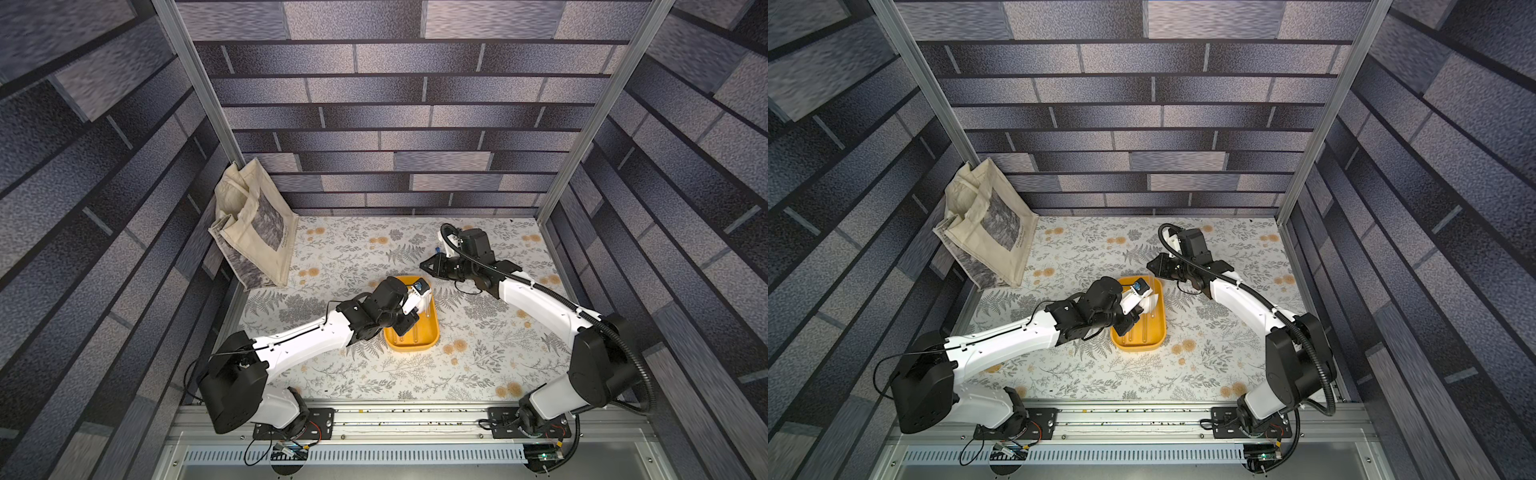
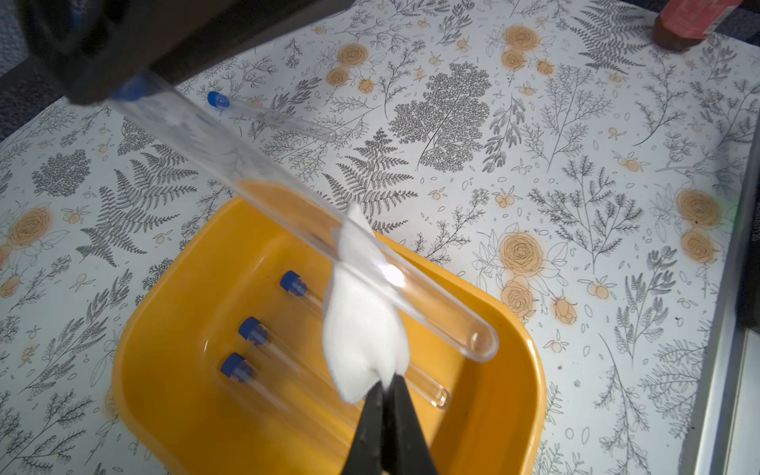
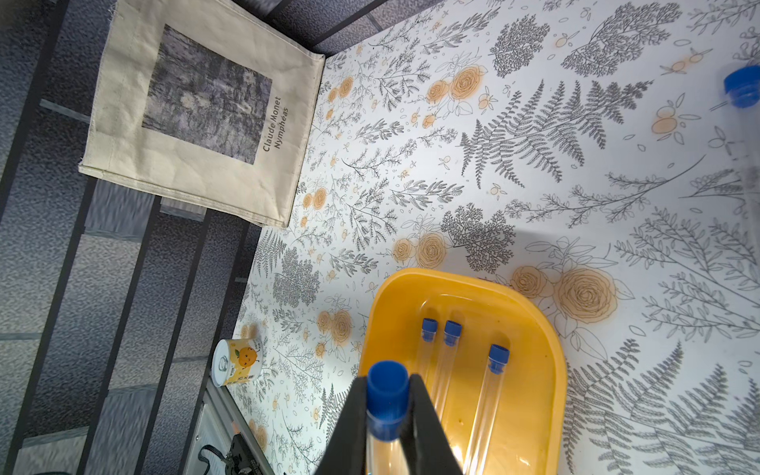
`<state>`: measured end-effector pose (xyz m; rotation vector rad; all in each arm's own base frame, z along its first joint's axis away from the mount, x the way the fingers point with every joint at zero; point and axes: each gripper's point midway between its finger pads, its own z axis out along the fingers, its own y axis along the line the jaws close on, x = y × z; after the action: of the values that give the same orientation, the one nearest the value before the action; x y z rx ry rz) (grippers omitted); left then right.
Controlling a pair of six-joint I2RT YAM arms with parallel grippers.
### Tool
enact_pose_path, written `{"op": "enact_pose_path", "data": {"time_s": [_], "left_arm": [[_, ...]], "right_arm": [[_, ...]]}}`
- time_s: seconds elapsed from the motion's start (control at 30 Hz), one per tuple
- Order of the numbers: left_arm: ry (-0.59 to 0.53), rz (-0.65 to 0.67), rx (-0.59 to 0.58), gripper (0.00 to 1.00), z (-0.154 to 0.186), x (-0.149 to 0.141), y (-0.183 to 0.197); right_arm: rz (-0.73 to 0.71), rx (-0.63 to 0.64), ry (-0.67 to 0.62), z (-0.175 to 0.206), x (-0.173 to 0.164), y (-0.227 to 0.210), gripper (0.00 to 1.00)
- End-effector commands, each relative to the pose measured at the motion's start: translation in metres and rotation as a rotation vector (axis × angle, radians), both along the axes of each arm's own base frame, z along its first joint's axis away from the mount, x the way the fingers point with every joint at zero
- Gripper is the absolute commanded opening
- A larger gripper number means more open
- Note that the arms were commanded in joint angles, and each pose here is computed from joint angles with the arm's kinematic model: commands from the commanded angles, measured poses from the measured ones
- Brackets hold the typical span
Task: Wipe the exteriors of test tubes
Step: Wipe the dirt from the test tube.
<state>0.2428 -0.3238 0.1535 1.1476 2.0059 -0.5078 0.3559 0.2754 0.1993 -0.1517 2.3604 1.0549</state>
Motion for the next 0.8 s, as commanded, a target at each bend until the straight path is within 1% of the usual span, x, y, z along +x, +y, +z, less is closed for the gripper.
{"op": "enact_pose_path", "data": {"time_s": [0.0, 0.1, 0.2, 0.37, 0.5, 0.77], "left_arm": [[0.015, -0.011, -0.056, 0.06, 0.007, -0.014, -0.002], [0.035, -0.031, -0.06, 0.06, 0.005, -0.02, -0.003], [0.035, -0.025, -0.051, 0.06, 0.003, -0.018, -0.003], [0.022, -0.002, -0.072, 0.06, 0.01, -0.004, -0.002], [0.019, -0.007, -0.101, 0.06, 0.021, 0.007, -0.003], [-0.003, -0.003, -0.122, 0.06, 0.036, 0.033, -0.004]], "right_arm": [[0.014, 0.003, -0.006, 0.005, 0.002, 0.001, 0.15], [0.013, 0.003, -0.007, 0.005, 0.003, 0.001, 0.15], [0.016, 0.008, -0.009, 0.007, 0.002, 0.002, 0.15], [0.018, 0.011, -0.007, 0.007, 0.0, 0.001, 0.15], [0.018, 0.012, -0.009, 0.009, -0.003, 0.0, 0.15], [0.025, 0.018, -0.009, 0.011, -0.006, 0.0, 0.15]]}}
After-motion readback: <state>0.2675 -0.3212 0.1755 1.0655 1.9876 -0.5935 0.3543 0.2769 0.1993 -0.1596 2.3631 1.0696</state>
